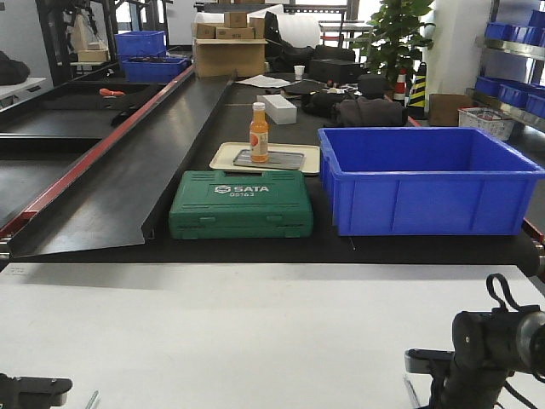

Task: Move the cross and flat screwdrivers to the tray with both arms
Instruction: 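Close the left gripper on the black-green handle of the flat screwdriver, then lift both screwdrivers upright and raise both arms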

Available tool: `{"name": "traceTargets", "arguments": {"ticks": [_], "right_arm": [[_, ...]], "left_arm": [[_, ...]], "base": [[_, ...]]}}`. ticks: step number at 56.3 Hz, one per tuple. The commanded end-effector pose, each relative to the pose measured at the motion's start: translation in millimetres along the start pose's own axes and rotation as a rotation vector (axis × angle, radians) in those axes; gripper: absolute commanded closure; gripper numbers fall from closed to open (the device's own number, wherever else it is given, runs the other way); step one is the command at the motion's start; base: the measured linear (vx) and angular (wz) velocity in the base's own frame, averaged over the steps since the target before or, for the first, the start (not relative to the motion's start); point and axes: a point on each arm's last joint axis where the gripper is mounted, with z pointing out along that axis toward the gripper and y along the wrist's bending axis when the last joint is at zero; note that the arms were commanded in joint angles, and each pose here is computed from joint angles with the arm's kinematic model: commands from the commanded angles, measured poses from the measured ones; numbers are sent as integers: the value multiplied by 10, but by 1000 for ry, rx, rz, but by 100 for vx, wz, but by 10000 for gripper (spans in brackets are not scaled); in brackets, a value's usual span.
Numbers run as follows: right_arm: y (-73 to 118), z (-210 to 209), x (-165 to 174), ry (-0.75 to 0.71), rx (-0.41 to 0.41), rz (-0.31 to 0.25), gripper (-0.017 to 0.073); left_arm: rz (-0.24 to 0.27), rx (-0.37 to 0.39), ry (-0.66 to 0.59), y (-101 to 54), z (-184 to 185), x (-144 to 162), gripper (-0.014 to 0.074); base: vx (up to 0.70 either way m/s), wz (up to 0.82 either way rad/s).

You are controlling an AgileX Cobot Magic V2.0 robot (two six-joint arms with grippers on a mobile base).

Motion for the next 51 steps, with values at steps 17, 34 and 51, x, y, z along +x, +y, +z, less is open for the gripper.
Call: {"name": "traceTargets", "arguments": {"ticks": [17, 34, 51], "right_arm": [[15, -121, -55, -72, -25, 0, 568], [30, -703, -87, -305, -53, -8, 568], [21, -1726, 152, -642, -97, -17, 568]], "left_arm": [[12, 1, -28, 2, -109, -43, 600], [11, 11, -280, -2, -699, -146, 598], [-15, 33, -634, 4, -1696, 3, 598]], "base": [[0, 0], [0, 0], [0, 0]]}}
